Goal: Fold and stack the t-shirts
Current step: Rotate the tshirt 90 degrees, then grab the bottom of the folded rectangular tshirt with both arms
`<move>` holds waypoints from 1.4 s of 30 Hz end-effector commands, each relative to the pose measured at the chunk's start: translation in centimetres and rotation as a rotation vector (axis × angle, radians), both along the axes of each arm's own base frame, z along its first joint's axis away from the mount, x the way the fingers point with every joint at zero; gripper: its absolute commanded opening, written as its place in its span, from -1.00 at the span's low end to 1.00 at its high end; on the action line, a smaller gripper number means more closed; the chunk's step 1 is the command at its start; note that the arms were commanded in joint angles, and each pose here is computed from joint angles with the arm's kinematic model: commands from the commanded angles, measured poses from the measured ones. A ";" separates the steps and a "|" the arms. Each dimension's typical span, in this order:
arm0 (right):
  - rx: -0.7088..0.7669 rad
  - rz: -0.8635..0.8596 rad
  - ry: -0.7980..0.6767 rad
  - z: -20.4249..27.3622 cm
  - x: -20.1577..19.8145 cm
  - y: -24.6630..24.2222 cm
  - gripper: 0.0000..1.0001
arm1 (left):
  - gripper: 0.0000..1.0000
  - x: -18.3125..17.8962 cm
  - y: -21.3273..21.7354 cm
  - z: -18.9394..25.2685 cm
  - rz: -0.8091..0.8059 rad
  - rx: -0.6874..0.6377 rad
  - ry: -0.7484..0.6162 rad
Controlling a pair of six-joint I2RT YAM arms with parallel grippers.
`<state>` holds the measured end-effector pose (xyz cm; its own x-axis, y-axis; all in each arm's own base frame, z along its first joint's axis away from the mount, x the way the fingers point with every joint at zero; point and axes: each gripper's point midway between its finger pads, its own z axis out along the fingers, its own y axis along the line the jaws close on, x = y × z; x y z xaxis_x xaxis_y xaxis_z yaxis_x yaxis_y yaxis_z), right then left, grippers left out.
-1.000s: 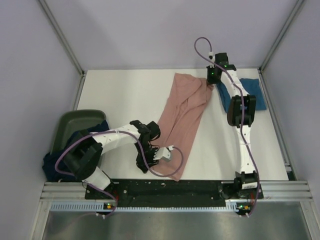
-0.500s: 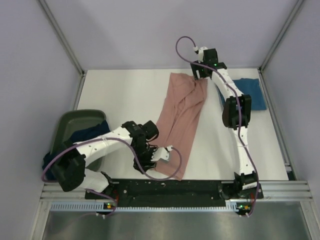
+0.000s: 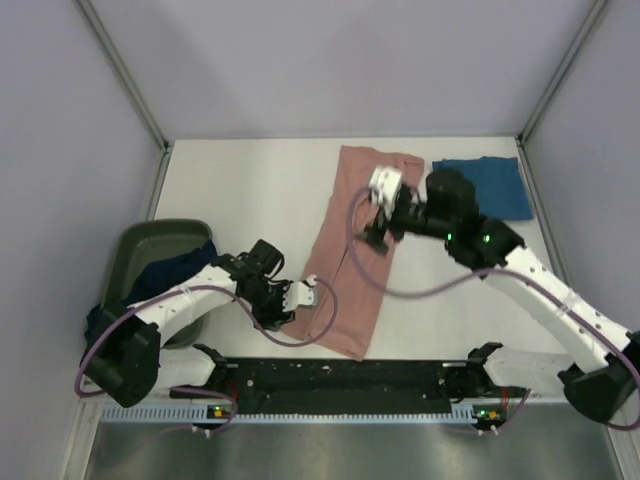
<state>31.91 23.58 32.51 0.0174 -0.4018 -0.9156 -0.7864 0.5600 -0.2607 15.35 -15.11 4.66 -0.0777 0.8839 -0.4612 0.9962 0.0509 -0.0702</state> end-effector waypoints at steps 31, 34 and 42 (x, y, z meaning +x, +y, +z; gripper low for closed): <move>-0.665 0.762 0.189 -29.9 -26.2 3.0 0.08 | 0.18 -4.2 -4.5 -2.3 -0.438 -0.045 -0.346; -0.717 0.791 0.221 -31.1 -27.0 2.6 -0.48 | 0.18 -3.6 -5.6 -2.6 -0.425 -0.069 -0.375; -0.709 0.767 0.229 -29.0 -27.5 0.5 -1.00 | -0.43 -3.1 -7.5 -2.9 -0.384 -0.123 -0.380</move>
